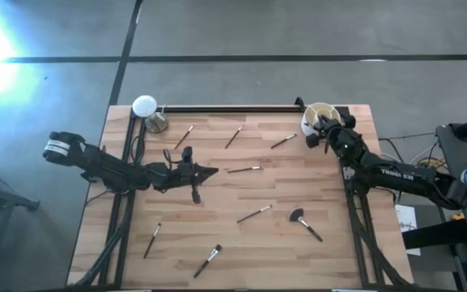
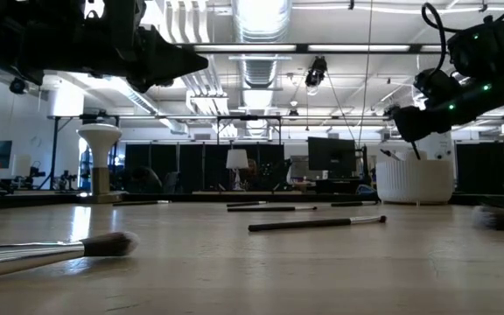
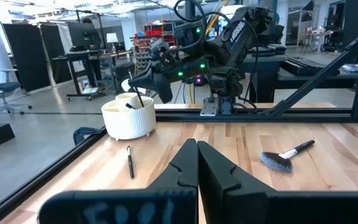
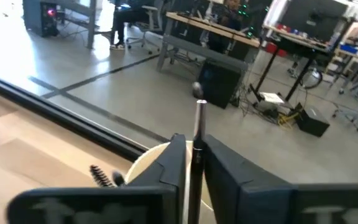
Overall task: Put items in baskets/containers
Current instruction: Put the brown liner brush into the white organizer, then put the black highlighter brush into the white organizer
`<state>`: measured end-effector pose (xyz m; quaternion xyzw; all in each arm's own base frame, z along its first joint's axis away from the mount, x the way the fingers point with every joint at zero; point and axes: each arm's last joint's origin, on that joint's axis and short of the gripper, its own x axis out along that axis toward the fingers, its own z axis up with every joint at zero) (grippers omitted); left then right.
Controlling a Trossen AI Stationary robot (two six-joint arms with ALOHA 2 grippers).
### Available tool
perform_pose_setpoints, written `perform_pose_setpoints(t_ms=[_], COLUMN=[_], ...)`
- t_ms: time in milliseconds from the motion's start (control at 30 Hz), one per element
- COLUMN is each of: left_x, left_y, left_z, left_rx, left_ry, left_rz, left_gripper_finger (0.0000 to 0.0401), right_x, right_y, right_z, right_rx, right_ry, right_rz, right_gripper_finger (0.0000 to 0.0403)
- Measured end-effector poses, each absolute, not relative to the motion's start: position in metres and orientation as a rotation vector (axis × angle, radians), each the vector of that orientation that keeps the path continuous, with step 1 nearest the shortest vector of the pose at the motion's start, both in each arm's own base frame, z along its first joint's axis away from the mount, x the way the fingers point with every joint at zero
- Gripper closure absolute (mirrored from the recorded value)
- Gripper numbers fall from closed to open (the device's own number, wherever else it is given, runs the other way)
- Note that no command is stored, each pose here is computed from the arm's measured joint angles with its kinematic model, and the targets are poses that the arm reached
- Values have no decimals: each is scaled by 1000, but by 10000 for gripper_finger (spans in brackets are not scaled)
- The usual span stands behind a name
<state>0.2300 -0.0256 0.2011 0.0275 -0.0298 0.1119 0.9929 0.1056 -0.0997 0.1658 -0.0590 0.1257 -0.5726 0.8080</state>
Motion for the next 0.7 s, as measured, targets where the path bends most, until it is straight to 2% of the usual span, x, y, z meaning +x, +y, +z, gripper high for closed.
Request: perform_pose_setpoints(t_ms=[200, 367, 533, 700], left_x=[230, 230, 228, 220], left_y=[-24, -24, -23, -22], left_z=[201, 202, 198, 186], left_rx=[55, 47, 34, 39], left_ry=[-60, -74, -60, -35], left_rz=[229, 229, 211, 209], left_gripper_finger=[401, 401, 401, 401], right_x=[106, 109, 117, 129], right_y=[-100, -101, -100, -89], right_z=[164, 173, 186, 208], right_rx=[-97, -63, -11, 42], right_ry=[264, 225, 325, 388], right_rz=[-1231, -1231, -1190, -1106], right_gripper_finger=[302, 289, 308, 366])
